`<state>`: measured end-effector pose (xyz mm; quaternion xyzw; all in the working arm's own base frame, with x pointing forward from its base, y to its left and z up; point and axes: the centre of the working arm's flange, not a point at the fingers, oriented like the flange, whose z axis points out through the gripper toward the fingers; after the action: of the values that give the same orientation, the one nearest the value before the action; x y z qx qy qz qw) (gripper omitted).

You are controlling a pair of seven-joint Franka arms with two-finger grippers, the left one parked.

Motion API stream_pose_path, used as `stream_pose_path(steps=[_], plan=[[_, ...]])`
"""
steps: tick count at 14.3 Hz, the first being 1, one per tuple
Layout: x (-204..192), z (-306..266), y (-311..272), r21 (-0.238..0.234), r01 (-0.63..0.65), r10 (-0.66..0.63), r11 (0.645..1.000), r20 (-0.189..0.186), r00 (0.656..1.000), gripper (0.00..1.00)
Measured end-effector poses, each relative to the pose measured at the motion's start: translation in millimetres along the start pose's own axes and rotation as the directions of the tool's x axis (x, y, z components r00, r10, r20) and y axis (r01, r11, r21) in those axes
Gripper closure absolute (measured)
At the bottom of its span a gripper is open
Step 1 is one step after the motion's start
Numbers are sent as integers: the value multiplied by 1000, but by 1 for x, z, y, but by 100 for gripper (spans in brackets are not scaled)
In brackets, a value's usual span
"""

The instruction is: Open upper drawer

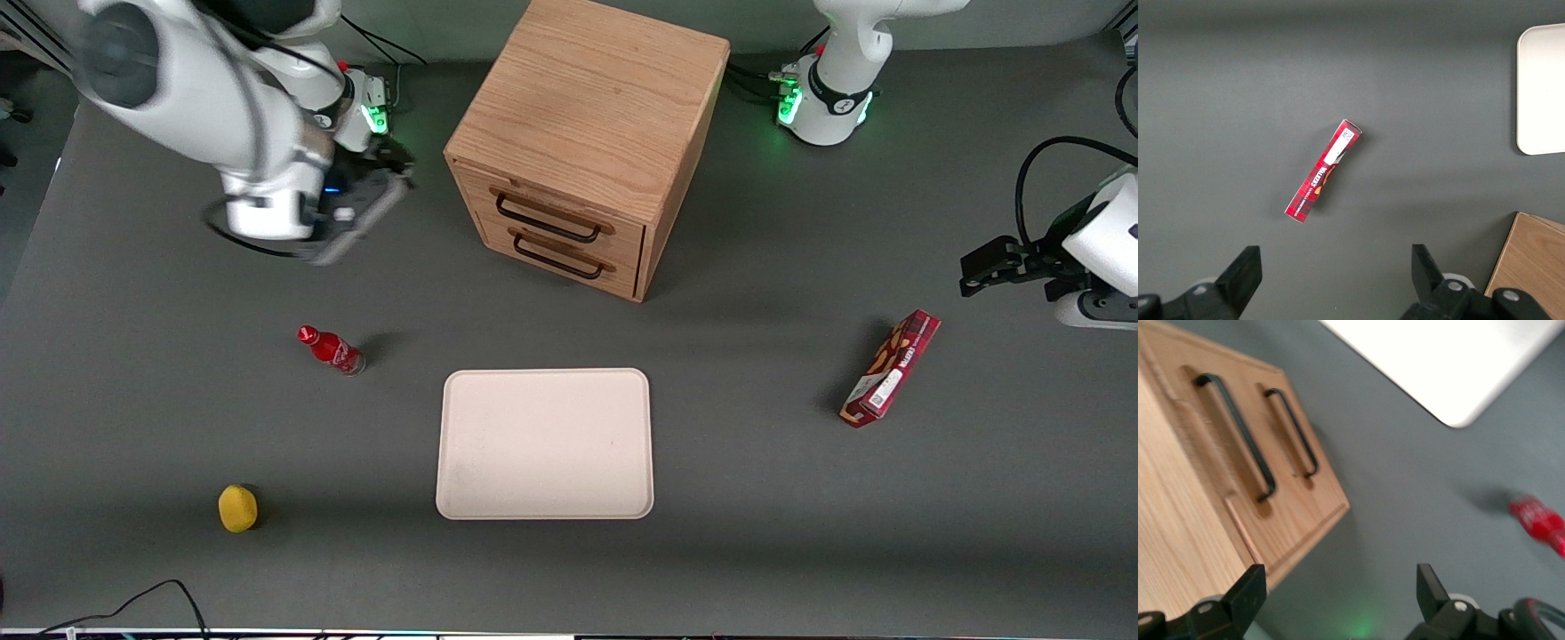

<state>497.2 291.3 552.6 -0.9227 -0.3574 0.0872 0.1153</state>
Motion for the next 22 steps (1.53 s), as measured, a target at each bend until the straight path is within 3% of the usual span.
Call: stream_pose_path(steps=[3,7,22], plan=[[37,48,-24,47,94,-95,994,16,995,0],[69,93,-43,94,151,-151,984,-6,988,0],[80,157,-60,102,169,-167,980,-29,986,0]])
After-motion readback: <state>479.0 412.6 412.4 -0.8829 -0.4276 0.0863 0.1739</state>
